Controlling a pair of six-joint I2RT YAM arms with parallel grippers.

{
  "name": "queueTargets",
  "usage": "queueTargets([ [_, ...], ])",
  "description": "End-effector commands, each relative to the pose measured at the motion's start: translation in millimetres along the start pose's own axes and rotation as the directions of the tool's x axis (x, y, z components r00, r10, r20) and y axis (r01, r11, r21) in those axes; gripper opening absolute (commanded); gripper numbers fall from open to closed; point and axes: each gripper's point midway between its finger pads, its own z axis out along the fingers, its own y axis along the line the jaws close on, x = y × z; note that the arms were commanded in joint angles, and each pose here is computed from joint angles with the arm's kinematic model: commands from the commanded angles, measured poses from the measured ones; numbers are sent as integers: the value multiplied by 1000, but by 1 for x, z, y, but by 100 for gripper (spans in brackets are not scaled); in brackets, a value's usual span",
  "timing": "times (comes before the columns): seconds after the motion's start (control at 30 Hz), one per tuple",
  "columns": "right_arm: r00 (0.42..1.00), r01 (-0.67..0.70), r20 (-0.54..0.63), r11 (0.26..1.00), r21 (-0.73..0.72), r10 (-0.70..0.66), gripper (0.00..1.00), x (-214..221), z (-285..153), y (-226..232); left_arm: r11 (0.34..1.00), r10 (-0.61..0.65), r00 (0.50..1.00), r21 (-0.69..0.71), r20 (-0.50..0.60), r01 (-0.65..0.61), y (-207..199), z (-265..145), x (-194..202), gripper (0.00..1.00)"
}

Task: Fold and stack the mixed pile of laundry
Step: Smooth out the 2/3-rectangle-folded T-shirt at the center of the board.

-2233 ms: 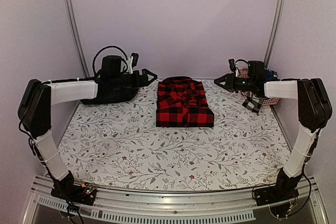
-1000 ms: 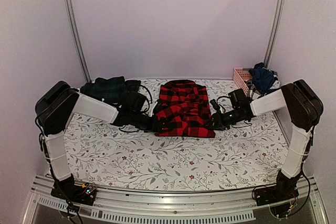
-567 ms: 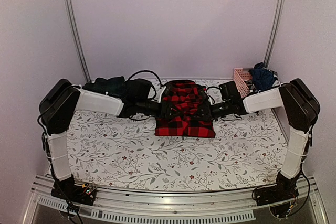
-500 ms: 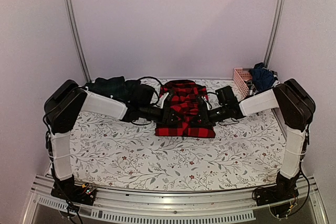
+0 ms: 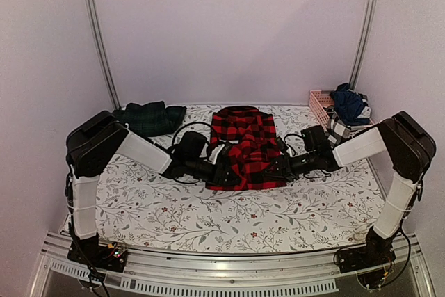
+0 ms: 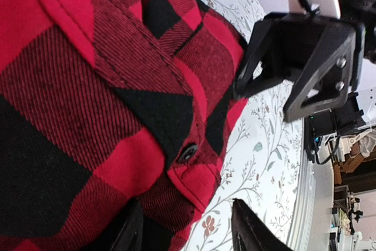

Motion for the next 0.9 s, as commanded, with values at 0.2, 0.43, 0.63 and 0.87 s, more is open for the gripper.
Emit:
queueTargets([
  [0.2,995,2,101,998,-62,4,46,-55,-6,7,986,-100,984,-148,-146,78,37,3,52,52],
  [0.43,994,-73,75,994,-75,79,52,-68,17,-12,986,-105,984,-142,-141,85,37,3,52,52],
  [0.63,994,-38,96,986,-160,54,53,-91,23,8,987,-104,984,-137,-147,83,38,4,54,52],
  [0.87,991,29,137,969,-247,5,52,-135,21,42,989,-94,985,-130,-141,76,36,4,50,52],
])
